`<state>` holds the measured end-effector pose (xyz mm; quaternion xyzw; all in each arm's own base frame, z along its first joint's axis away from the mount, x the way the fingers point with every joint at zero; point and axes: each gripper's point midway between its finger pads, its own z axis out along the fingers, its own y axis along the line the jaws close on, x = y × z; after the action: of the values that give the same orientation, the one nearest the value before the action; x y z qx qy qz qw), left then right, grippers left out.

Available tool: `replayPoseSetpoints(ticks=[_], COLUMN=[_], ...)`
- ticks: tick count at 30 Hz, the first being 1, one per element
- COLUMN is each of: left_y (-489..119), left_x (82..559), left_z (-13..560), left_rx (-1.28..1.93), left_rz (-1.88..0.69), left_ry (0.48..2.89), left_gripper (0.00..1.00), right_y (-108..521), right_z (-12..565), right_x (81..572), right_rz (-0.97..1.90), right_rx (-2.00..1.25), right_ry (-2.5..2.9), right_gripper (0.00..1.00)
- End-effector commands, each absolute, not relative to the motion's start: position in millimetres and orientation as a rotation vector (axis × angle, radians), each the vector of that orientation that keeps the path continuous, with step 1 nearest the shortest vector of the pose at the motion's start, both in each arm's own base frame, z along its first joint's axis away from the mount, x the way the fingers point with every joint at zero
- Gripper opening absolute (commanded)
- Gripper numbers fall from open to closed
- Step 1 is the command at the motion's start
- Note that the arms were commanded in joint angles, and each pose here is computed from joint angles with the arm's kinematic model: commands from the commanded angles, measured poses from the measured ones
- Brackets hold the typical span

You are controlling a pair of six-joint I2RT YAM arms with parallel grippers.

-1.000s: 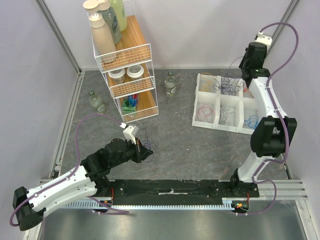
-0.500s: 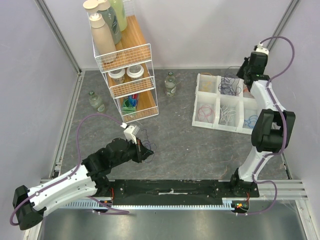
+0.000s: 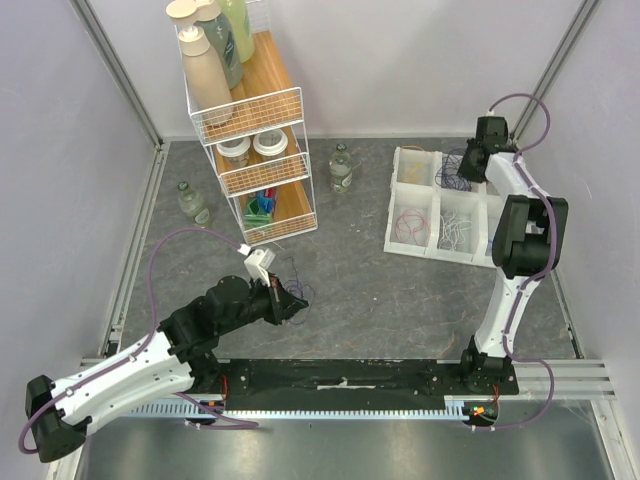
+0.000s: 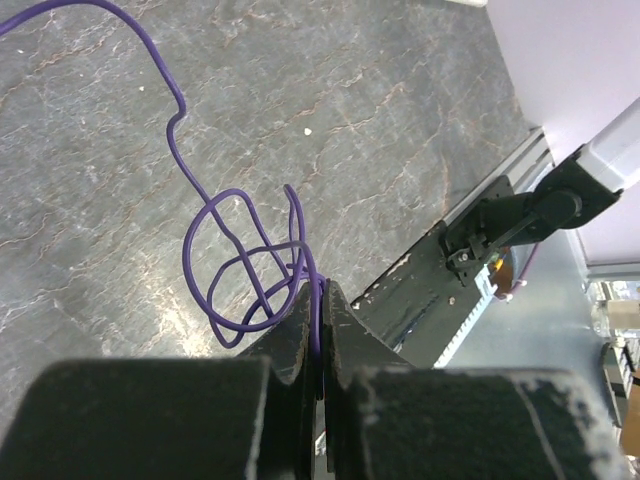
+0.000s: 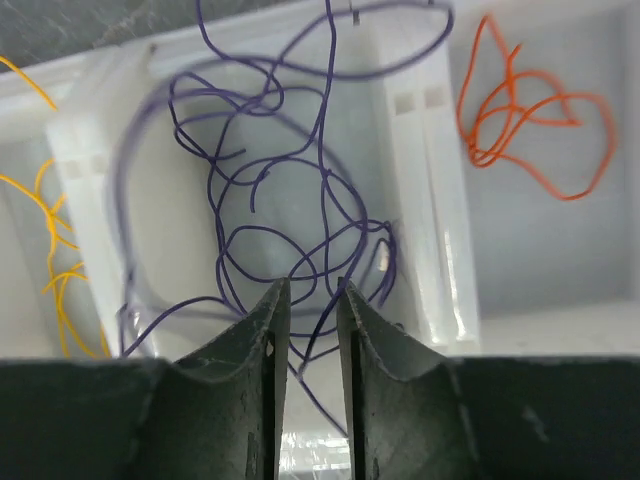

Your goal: Untangle the cables

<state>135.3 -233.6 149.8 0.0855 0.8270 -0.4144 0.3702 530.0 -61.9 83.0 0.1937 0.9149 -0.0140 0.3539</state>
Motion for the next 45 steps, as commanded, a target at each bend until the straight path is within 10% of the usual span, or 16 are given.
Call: replayPoseSetpoints(ticks=[1,6,18,30,41,45], left_y=[-243,-240,-237,-266,-279,-280], left_x=[135,136,139,111,96,94], left_z=[185,196,204,232,234,235], left_rx=[0.162,0.113,0.093,0.297,0.374,0.385], left_rz=[-1.180,-1.184,-1.202,-1.491,-1.622,-1.637], left_ry=[2.065,2.068,2.003,1.844,1.817,1.798], left_gripper=[0.02,0.02,0.02,0.02,0.02,0.02], right_y=[-71,-68,259,302,321,320], right_z=[191,251,203,199,226,219], right_x=[531,489,274,136,149,149], right_rz=[-0.141,-0.271,0.779,1.360,1.529,1.517], right_rx=[0.446,0.419,-0.629,-0.889,-0.690,-0.697], right_ry=[2.231,2.161,2.078,1.803,1.696,1.718], right_gripper=[0.40,0.66,0.73,0.77,0.57,0.35])
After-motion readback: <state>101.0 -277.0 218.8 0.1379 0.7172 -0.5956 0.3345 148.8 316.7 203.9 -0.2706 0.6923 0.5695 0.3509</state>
